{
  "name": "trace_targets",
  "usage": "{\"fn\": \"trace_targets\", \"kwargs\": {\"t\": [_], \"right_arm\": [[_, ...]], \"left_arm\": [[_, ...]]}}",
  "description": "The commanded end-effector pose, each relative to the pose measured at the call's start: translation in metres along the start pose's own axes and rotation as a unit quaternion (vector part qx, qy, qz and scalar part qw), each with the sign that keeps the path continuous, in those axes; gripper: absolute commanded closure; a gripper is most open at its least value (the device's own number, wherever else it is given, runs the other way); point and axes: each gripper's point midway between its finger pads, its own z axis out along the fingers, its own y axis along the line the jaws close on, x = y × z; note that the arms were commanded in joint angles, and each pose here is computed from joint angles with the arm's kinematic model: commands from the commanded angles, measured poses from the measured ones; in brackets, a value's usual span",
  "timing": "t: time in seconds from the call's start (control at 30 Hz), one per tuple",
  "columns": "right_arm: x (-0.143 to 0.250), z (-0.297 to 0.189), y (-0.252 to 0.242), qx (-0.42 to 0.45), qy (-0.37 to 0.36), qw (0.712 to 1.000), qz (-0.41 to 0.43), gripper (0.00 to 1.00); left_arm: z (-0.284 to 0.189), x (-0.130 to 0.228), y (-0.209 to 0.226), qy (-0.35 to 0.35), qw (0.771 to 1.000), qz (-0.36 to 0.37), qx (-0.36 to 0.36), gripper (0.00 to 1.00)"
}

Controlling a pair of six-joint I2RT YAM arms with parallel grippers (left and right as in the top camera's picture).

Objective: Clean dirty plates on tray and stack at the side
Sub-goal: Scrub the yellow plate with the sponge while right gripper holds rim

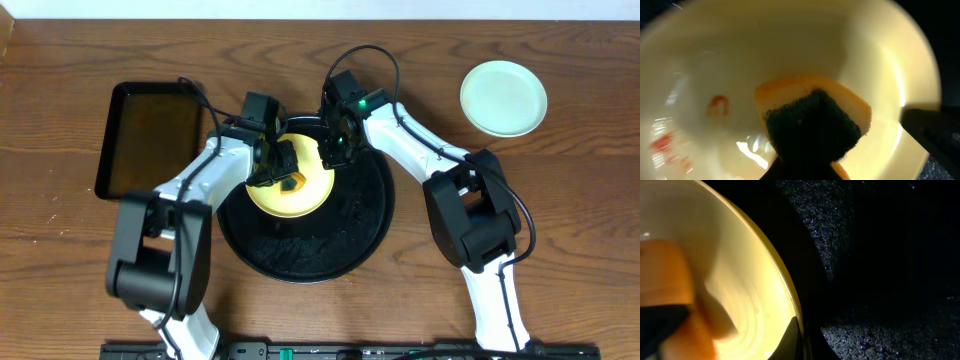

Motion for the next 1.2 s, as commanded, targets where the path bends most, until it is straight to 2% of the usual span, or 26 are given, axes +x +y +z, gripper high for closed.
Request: {"fn": "trace_targets", "kwargs": {"t": [0.0,0.13,0.27,0.33,0.47,0.67,0.8,1.17], "right_arm": [[0.001,0.005,-0.007,0.018,0.004,1.0,0.001,0.99],[0.003,0.005,-0.008,0.019,0.008,1.0,0.002,0.99],[0.003,0.005,-0.008,0.019,0.007,1.0,0.002,0.99],[0.003,0.005,-0.008,0.019,0.007,1.0,0.002,0.99],[0.003,0.005,-0.008,0.019,0.007,1.0,0.002,0.99],[0.002,0.005,-0.01,0.027,0.005,1.0,0.007,0.99],[0.001,0.005,-0.013,0.035,0.002,0.999,0.018,0.99],[0.0,0.005,-0.012,0.034,0.0,0.999,0.018,0.99]], "left_arm": [[0.014,0.002,0.003,0.022,1.0,-0.015,0.007,0.92],[0.015,0.002,0.025,0.035,0.998,-0.044,-0.011,0.92],[0.008,-0.004,0.066,0.03,0.995,-0.071,-0.064,0.92],[0.003,-0.006,0.088,0.029,0.993,-0.069,-0.094,0.93],[-0.001,-0.013,0.1,0.026,0.995,-0.027,-0.095,0.93],[-0.033,-0.036,0.067,-0.031,0.997,0.022,-0.07,0.93],[-0.047,-0.036,0.041,-0.053,0.996,0.043,-0.053,0.93],[-0.002,-0.018,0.017,-0.013,0.999,0.007,-0.032,0.92]]}}
